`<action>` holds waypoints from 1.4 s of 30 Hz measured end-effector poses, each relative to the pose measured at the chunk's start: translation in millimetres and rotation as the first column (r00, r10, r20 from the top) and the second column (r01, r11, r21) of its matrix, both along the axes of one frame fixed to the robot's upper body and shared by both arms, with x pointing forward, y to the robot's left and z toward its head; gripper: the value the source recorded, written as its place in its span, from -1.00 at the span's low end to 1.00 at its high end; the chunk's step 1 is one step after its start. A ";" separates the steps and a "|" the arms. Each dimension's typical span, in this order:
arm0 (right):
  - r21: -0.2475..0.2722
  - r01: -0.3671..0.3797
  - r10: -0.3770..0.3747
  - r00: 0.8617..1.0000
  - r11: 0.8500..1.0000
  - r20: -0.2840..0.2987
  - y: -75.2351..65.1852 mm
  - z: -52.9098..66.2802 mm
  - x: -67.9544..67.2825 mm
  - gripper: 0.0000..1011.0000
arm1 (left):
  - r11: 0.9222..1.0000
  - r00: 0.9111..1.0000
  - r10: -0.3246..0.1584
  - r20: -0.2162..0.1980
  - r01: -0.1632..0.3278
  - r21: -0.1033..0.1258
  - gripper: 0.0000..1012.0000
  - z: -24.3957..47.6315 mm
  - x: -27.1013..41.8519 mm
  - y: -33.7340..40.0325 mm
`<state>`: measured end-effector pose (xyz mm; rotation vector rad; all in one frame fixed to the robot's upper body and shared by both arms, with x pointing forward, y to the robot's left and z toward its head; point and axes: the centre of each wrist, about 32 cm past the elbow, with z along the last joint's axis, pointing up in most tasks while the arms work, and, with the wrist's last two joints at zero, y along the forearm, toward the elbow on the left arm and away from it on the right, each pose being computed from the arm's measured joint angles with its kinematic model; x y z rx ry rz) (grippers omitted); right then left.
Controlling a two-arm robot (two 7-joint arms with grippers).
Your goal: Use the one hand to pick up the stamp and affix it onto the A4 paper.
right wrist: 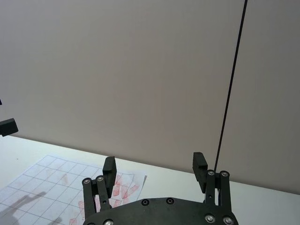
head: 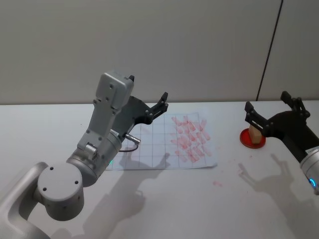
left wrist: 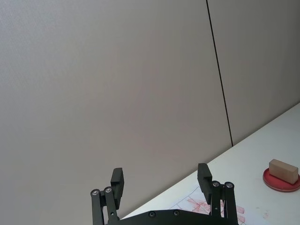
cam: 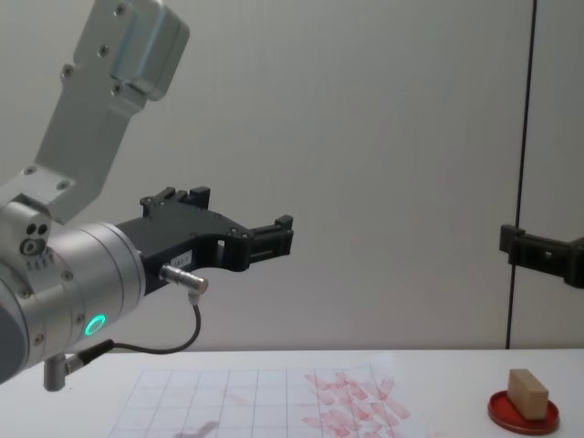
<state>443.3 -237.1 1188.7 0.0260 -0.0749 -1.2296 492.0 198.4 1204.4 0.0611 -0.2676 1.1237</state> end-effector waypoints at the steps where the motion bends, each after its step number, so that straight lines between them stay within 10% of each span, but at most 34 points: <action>1: 0.000 0.000 0.000 1.000 1.000 0.000 0.0 0.0 0.0 0.98 | 1.000 1.000 0.000 0.000 0.000 0.000 0.98 0.0 0.0 0.0; 26: -0.015 0.050 -0.050 0.998 0.999 -0.048 6.3 0.0 -0.7 0.98 | 1.000 1.000 0.000 0.000 0.000 0.000 0.98 0.0 0.0 0.0; 42: -0.061 0.142 -0.150 0.974 0.988 -0.169 12.2 -11.7 28.8 0.98 | 1.000 1.000 0.000 0.000 0.000 0.000 0.98 0.0 0.0 0.0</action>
